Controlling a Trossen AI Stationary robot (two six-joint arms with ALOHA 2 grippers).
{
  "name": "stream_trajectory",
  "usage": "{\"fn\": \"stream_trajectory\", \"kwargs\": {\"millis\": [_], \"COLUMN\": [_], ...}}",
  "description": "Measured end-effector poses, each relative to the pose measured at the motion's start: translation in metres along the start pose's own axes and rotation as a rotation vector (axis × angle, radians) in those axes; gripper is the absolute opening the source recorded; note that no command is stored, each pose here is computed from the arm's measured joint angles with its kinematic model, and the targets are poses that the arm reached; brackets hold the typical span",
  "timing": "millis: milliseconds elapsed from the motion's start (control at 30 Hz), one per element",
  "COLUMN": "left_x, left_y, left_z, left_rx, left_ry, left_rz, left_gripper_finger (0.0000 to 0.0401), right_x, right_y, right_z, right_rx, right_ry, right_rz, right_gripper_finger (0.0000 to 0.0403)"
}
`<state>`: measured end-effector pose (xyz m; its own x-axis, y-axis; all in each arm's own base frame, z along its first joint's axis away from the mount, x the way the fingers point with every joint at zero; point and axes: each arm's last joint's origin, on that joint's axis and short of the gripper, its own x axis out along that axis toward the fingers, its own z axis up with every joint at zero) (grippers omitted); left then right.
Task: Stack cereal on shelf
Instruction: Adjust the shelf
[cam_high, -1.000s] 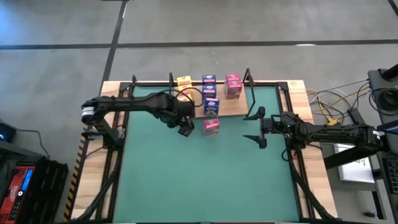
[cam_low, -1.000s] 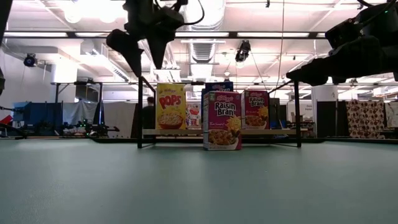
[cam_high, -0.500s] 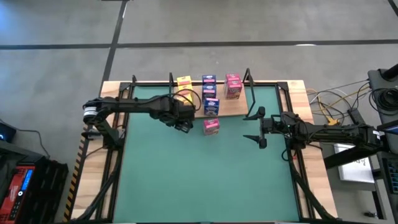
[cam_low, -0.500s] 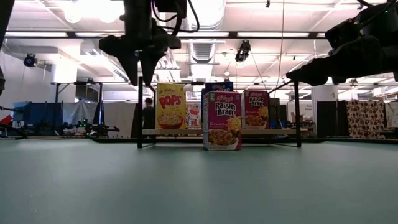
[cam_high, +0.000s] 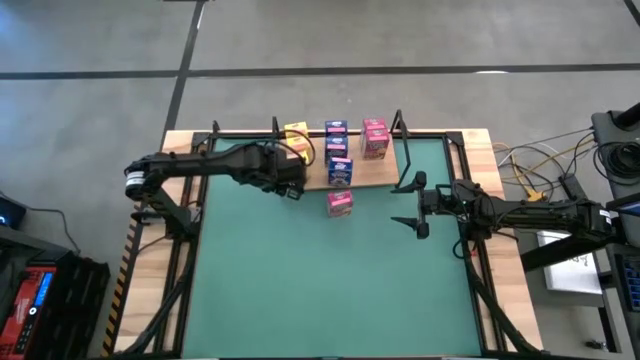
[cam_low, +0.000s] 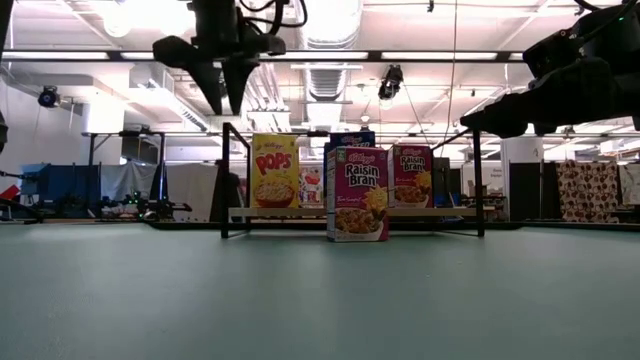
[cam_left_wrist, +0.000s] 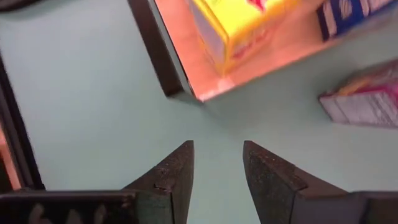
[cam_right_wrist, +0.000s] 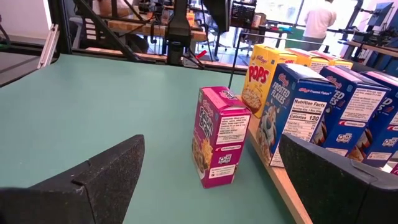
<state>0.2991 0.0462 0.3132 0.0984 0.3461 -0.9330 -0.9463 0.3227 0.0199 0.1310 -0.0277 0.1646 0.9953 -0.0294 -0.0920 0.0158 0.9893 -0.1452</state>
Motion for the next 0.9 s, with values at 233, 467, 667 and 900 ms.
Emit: {"fn": "stream_trajectory", "kwargs": {"millis": [233, 467, 667, 900], "left_x": [0.001, 0.007, 0.014, 0.023], "left_y": [0.010, 0.020, 0.021, 0.020], "left_z": [0.017, 0.032, 0.039, 0.045], "left_rx": [-0.057, -0.113, -0.126, -0.121], "left_ry": [-0.057, -0.056, -0.053, -0.045], "left_rz": [0.043, 0.067, 0.083, 0.102], "left_gripper_finger": [0.0122, 0.0122, 0.0122, 0.0122], "right_x": [0.000, 0.000, 0.000, 0.000], "right_y": [0.000, 0.000, 0.000, 0.000], "right_z": [0.000, 0.000, 0.000, 0.000], "right_rx": [0.000, 0.000, 0.000, 0.000], "right_ry": [0.000, -0.001, 0.000, 0.000], "right_rz": [0.000, 0.000, 0.000, 0.000], "right_gripper_finger": [0.0361, 0.0361, 0.0361, 0.0361]}}
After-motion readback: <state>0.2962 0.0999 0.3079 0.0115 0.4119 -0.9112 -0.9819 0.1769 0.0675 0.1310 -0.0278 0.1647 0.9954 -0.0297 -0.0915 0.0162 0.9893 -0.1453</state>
